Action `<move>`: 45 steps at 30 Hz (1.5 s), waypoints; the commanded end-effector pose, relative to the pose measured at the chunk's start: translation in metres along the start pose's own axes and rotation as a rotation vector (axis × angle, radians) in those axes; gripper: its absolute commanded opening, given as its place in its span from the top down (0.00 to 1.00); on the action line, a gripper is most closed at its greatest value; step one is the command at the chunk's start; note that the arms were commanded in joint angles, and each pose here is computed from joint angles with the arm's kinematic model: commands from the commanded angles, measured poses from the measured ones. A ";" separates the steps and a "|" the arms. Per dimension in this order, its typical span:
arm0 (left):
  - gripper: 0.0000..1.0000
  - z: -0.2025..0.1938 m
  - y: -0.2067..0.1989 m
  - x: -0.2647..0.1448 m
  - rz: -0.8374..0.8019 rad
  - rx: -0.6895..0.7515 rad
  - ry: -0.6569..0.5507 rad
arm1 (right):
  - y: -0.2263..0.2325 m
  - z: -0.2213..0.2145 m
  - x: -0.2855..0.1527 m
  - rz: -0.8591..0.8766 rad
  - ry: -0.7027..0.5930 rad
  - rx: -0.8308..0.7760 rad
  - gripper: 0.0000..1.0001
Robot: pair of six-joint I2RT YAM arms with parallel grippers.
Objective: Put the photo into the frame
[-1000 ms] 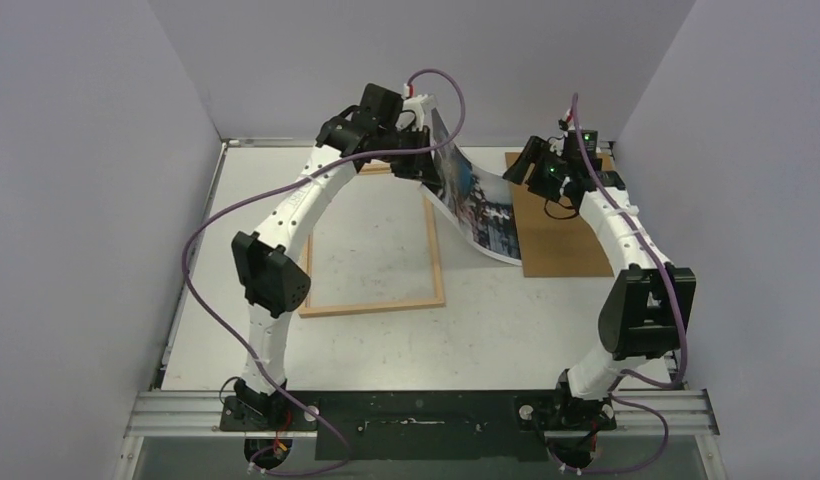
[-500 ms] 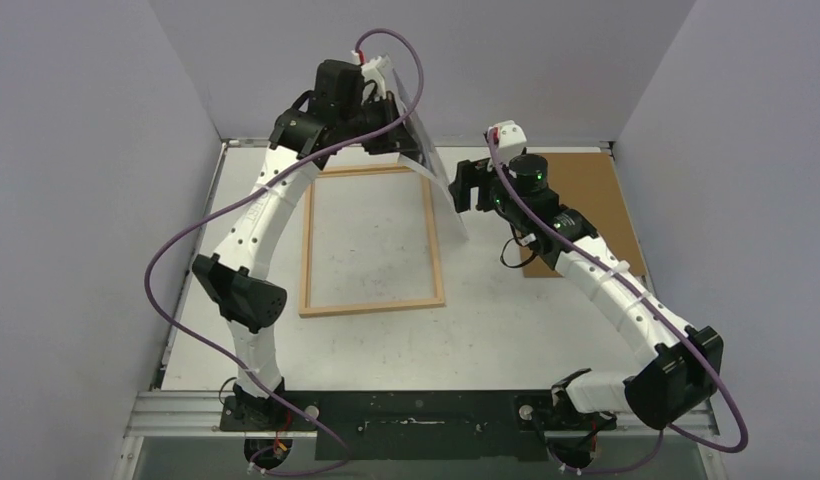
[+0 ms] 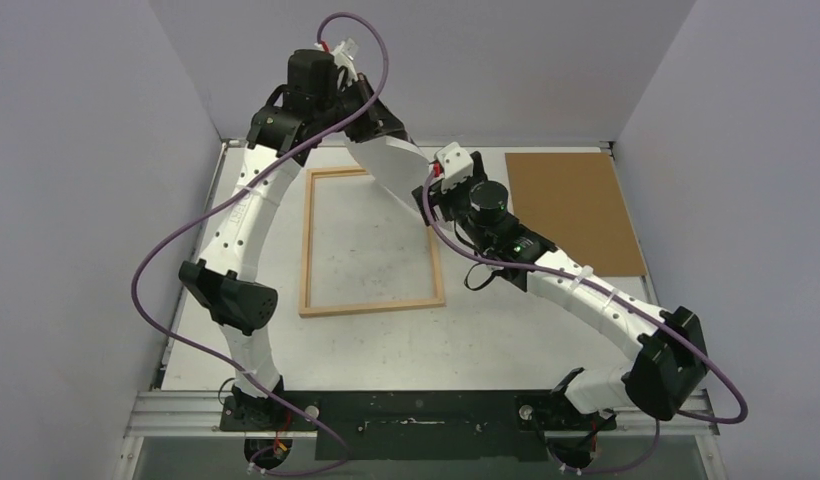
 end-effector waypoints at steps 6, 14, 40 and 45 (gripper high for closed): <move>1.00 0.012 -0.016 -0.039 -0.081 -0.033 -0.045 | -0.007 0.014 0.026 -0.062 -0.112 -0.014 0.18; 1.00 0.016 -0.021 -0.057 -0.138 -0.042 -0.029 | -0.017 0.016 0.039 0.141 -0.233 0.148 0.33; 1.00 0.024 -0.009 -0.081 -0.119 -0.062 -0.069 | 0.001 0.032 0.042 0.346 -0.149 0.056 1.00; 1.00 0.024 -0.011 -0.083 -0.129 -0.069 -0.071 | 0.005 0.033 0.044 0.335 -0.163 0.048 0.79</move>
Point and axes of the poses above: each gripper's point midway between its finger pads, its own x axis out along the fingers, its own y axis along the line the jaws close on, z = x × y, the point moved 9 cm from there along -x, back along the fingers, and after that the axes turned 4 degrees about -x, right-handed, at the moved point
